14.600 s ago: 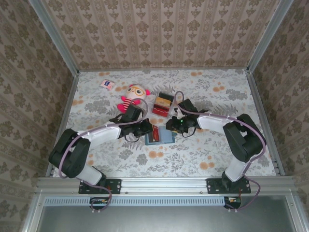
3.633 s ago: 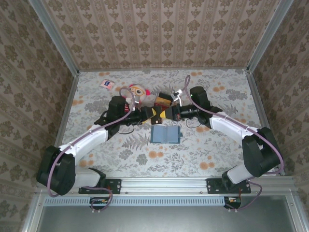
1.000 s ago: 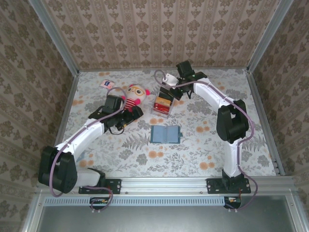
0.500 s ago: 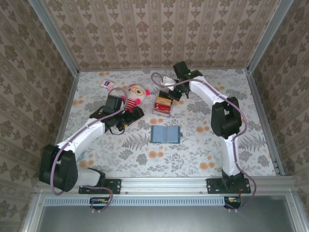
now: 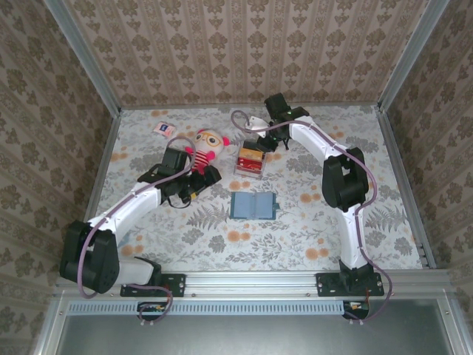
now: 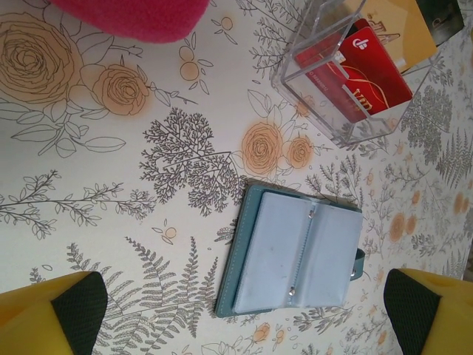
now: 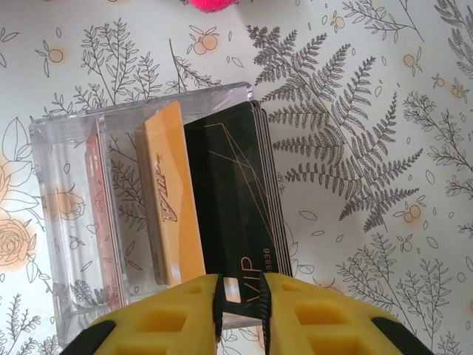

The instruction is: Take the credit cards out of the card holder

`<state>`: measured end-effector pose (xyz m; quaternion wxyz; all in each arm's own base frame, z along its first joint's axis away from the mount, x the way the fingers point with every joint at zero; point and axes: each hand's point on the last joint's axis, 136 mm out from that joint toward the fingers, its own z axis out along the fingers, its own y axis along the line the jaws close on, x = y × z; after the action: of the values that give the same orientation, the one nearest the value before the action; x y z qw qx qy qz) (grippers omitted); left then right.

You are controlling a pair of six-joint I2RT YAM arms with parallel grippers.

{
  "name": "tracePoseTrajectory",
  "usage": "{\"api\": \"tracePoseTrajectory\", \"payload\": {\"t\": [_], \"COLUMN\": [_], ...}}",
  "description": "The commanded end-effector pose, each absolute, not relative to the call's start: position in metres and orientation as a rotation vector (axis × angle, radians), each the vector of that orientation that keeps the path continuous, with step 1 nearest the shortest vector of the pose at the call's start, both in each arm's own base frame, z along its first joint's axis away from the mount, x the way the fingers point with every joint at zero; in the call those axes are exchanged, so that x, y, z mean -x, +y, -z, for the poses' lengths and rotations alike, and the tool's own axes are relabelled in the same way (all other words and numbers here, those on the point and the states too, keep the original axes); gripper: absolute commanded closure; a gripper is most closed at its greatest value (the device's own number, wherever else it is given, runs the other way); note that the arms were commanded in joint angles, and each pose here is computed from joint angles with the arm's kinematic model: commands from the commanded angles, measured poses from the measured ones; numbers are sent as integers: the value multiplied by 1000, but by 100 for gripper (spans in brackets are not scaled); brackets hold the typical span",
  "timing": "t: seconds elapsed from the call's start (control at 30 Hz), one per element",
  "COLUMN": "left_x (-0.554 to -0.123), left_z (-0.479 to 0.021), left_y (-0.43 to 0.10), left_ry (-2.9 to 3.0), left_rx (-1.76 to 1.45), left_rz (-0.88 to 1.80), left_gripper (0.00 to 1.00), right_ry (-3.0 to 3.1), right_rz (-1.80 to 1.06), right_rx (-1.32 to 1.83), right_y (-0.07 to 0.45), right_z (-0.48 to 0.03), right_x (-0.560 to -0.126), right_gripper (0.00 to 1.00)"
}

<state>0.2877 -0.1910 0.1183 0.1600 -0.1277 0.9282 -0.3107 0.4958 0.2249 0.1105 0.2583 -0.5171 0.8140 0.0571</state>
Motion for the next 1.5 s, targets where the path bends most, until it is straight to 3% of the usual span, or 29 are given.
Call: {"api": "tracePoseTrajectory", "payload": {"t": [0.0, 0.13, 0.4, 0.63, 0.97, 1.23, 1.47], "left_x": [-286, -285, -280, -268, -261, -265, -268], "left_z": [-116, -117, -117, -112, -88, -66, -49], "left_y": [-191, -192, -199, -224, -259, -278, -277], "left_ry": [2660, 2658, 2673, 2719, 2826, 2902, 2935], "left_rx": [358, 350, 310, 201, 47, 28, 51], "left_rz": [906, 914, 909, 891, 775, 709, 642], "left_gripper": [0, 0, 0, 13, 45, 58, 59], "right_ry": [2170, 2169, 2247, 2343, 2588, 2767, 2852], "right_rz": [-113, -132, -265, -549, -648, -734, -621], "right_rx": [1328, 1219, 741, 310, -72, -179, -196], "right_y": [224, 225, 209, 198, 195, 221, 215], "right_z": [-138, -158, -212, -209, -139, -68, -36], "right_x": [-506, -507, -477, -414, -338, -316, -308], "right_gripper": [75, 73, 49, 36, 39, 52, 56]}}
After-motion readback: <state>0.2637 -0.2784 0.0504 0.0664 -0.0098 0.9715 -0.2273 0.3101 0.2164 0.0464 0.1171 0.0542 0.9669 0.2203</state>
